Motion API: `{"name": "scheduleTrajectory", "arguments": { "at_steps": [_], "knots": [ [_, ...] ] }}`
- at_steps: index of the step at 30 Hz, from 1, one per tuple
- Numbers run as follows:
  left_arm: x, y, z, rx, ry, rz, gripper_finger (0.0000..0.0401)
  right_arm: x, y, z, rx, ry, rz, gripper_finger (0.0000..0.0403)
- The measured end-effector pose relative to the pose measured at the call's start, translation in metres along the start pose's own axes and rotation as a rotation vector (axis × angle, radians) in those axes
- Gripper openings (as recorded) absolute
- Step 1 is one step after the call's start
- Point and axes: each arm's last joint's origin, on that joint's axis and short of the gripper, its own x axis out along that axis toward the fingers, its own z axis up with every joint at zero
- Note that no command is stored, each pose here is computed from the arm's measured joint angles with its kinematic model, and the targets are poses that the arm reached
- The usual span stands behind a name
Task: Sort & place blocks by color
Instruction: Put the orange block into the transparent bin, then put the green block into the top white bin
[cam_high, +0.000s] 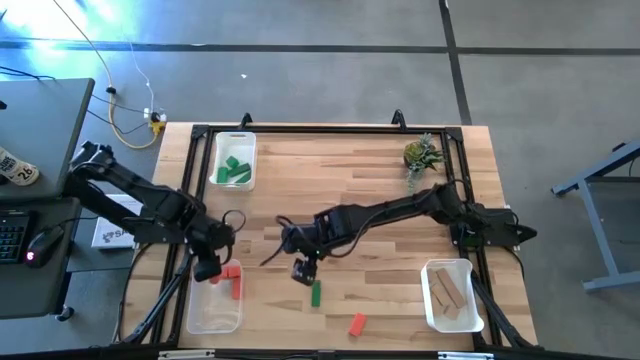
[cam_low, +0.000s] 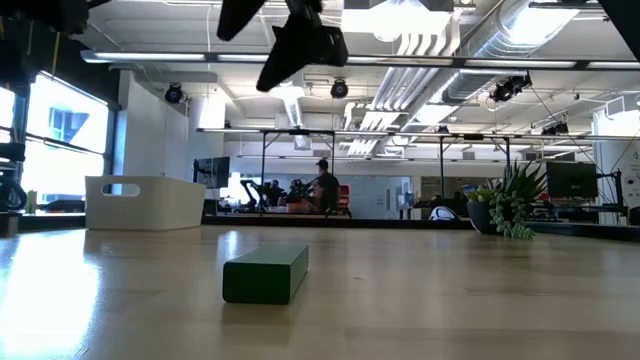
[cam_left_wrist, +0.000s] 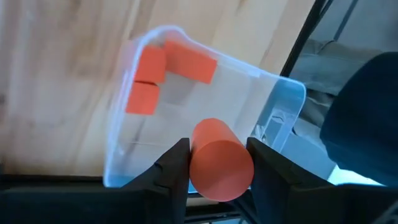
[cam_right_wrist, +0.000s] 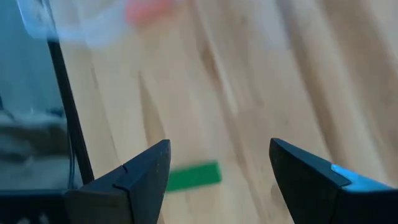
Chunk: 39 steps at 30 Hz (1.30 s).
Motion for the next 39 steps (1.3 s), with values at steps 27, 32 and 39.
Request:
{"name": "scheduleTrajectory", "arguments": {
  "at_steps": [27, 32, 39],
  "knots": [
    [0.058, -0.027, -0.008, -0.159, 0.053, 0.024, 0.0181, 0.061, 0.028, -0.057, -1.089, 0.045, 0.135, 0.0259],
    [0.062, -0.030, -0.007, -0.176, 0.100, -0.006, 0.0214, 0.068, 0.026, -0.057, -1.157, 0.045, 0.135, 0.0259],
    [0.058, -0.039, -0.005, -0.206, 0.068, -0.111, 0.0218, 0.083, 0.025, -0.061, -1.323, 0.059, 0.187, 0.0259]
  ]
}}
